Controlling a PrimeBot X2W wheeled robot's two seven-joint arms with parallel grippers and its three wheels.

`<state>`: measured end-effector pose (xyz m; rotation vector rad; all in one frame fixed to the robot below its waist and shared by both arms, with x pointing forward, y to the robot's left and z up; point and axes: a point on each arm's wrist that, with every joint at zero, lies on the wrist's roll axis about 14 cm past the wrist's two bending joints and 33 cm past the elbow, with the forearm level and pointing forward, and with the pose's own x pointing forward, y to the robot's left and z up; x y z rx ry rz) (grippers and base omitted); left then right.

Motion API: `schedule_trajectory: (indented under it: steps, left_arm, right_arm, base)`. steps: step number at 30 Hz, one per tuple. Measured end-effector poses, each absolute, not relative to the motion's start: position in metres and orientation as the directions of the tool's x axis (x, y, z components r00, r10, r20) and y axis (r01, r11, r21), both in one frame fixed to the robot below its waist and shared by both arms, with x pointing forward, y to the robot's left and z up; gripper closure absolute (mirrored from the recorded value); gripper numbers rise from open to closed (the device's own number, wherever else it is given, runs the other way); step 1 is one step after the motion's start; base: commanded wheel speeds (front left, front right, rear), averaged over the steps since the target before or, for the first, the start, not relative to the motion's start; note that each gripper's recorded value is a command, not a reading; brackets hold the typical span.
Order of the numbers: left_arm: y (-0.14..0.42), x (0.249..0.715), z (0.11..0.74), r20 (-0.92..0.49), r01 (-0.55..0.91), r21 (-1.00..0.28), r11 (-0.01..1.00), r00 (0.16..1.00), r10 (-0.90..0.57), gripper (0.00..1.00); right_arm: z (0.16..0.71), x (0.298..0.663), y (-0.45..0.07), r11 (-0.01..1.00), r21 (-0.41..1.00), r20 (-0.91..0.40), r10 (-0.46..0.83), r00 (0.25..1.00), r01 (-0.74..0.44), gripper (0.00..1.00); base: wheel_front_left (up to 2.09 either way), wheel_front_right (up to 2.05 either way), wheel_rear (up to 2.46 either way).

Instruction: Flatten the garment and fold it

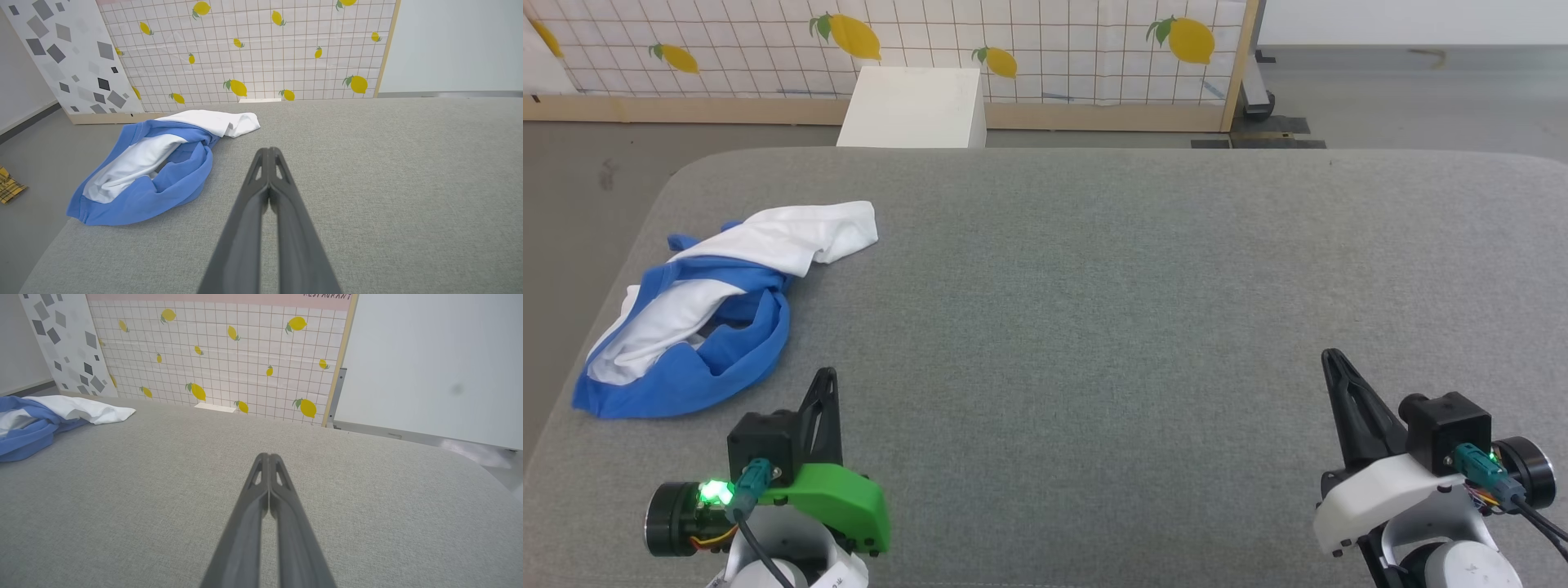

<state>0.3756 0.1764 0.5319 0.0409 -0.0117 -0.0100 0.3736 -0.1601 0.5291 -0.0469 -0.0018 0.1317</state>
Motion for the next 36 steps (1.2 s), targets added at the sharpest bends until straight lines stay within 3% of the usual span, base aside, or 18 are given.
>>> schedule_trajectory:
  steps: [24,25,36]
  left_arm:
    - [0.1764,0.3756,0.5319,0.011,0.01,0.041,0.999,1.0,-0.01,1.0]
    - [0.1764,0.3756,0.5319,0.011,0.01,0.041,0.999,1.0,-0.01,0.0]
    - [0.1733,0.3747,0.5314,0.014,0.016,0.027,1.0,1.0,-0.016,0.0]
  right_arm:
    - [0.5291,0.3736,-0.1601,0.99,-0.047,-0.001,0.131,0.991,-0.131,1.0]
    - [0.5291,0.3736,-0.1602,0.99,-0.047,-0.001,0.131,0.991,-0.131,0.0]
    - [0.5292,0.3745,-0.1598,0.99,-0.047,-0.001,0.133,0.991,-0.133,0.0]
  base:
    - [0.0,0.0,0.0]
    - [0.0,0.0,0.0]
    - [0.0,0.0,0.0]
